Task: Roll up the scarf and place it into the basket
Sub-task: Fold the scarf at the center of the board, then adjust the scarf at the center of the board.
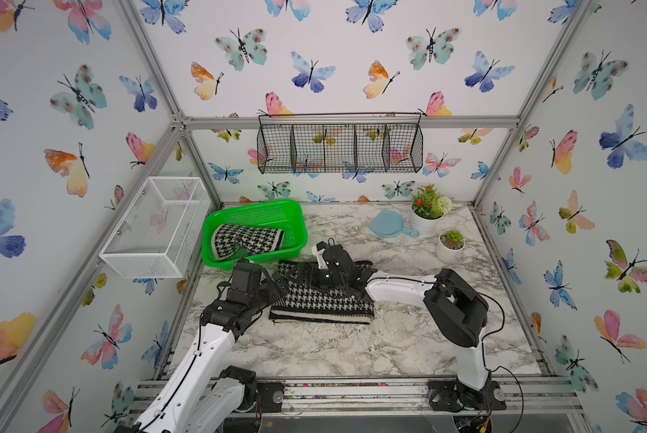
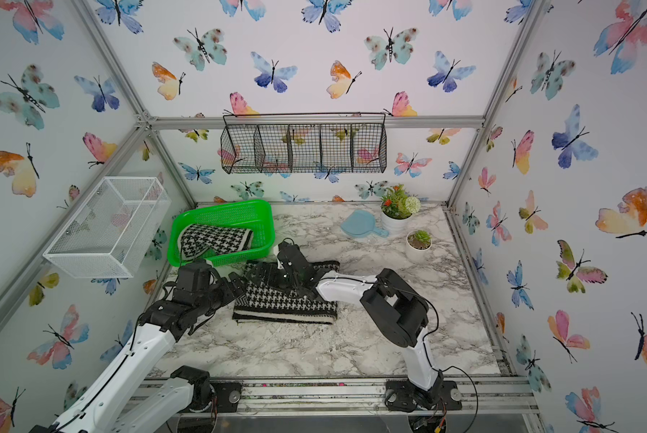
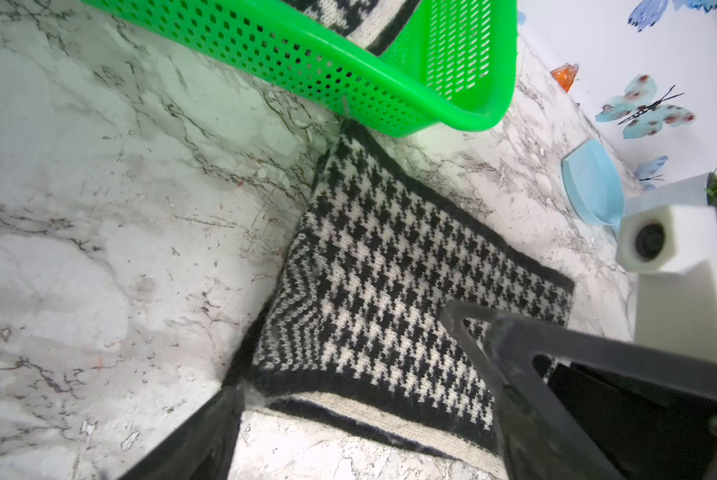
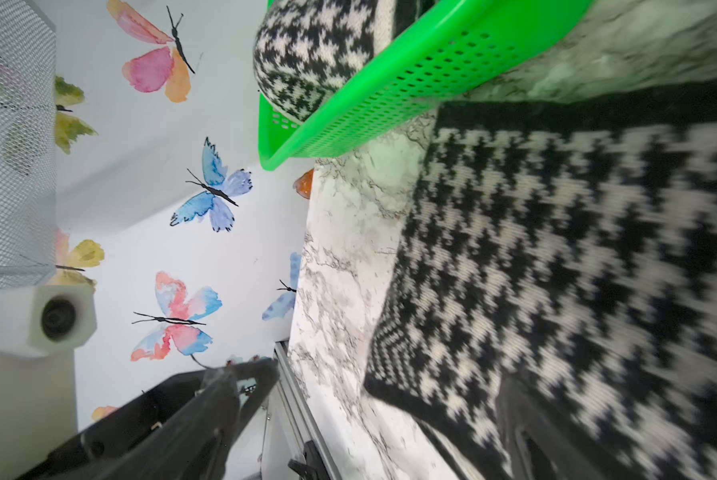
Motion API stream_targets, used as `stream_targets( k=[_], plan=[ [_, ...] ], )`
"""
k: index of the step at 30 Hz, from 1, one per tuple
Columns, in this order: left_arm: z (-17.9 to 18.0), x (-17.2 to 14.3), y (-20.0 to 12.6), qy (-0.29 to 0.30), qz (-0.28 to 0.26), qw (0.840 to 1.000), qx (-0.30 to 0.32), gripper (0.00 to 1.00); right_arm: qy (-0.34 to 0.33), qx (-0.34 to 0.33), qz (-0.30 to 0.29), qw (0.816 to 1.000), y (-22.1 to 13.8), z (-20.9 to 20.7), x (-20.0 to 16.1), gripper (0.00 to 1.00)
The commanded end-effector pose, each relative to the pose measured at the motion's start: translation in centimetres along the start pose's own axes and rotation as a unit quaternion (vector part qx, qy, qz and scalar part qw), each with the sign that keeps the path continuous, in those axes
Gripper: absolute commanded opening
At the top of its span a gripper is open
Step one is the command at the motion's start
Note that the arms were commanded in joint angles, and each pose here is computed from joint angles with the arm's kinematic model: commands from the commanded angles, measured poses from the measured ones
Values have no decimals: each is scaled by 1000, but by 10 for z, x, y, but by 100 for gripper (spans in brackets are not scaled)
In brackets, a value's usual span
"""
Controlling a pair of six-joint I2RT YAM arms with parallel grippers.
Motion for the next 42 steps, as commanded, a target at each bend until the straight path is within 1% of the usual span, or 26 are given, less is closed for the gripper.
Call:
stream_targets(
  k=[1,2,4,6,7,9,11,13,16,18,20,25,30,33,34,35,37,40,42],
  plan=[
    [-12,5,-2,18,9,999,-35,94,-80,-117,-59,988,-55,-10,32,98],
    [-14,5,1,19,14,999,-43,94,-93,-154,-67,981,-67,-19,37,98],
    [-17,4,12,18,28,998,-57,93,-108,-253,-77,958,-97,-51,50,98],
    [-23,2,24,18,46,996,-75,93,-110,-309,-73,942,-118,-78,62,98],
    [-27,1,30,17,52,995,-84,92,-104,-327,-68,937,-127,-93,67,98],
    [-36,-3,45,17,66,993,-100,92,-86,-343,-57,934,-136,-121,75,98],
    [-44,-9,60,22,75,992,-99,92,-74,-367,-36,927,-136,-146,78,98],
    [-50,-17,79,31,85,993,-78,92,-73,-395,-4,916,-130,-165,77,98],
    [-52,-30,108,31,116,991,-55,91,-70,-421,29,904,-116,-188,71,98],
    [-55,-39,126,34,133,989,-47,90,-65,-432,44,899,-112,-197,66,98],
    [-61,-48,138,49,143,988,-32,90,-64,-439,41,895,-115,-202,60,98],
    [-82,-69,163,90,159,983,-2,90,-60,-468,25,882,-140,-202,46,98],
    [-114,-85,193,131,176,976,8,90,-47,-482,2,875,-171,-197,26,98],
    [-138,-91,211,164,174,971,20,90,-32,-482,-15,875,-190,-196,9,98],
    [-151,-90,214,178,166,970,21,90,-27,-477,-19,878,-196,-196,1,98],
    [-154,-95,226,191,170,966,31,90,-21,-468,-23,883,-199,-196,-5,98],
    [-172,-97,240,213,169,962,33,90,-12,-453,-25,891,-202,-199,-19,98],
    [-191,-92,261,230,163,959,37,90,1,-457,-13,890,-202,-205,-36,98],
    [-205,-86,271,243,149,958,30,90,-3,-453,-13,891,-198,-200,-49,98]
  ],
)
Point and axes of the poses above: each gripper's point midway between its finger pads, its own y axis out along the fingers, its own z axis along the line the jaws close on, x = y × z, the point moved 8 cm from there along -y, back along the fingers
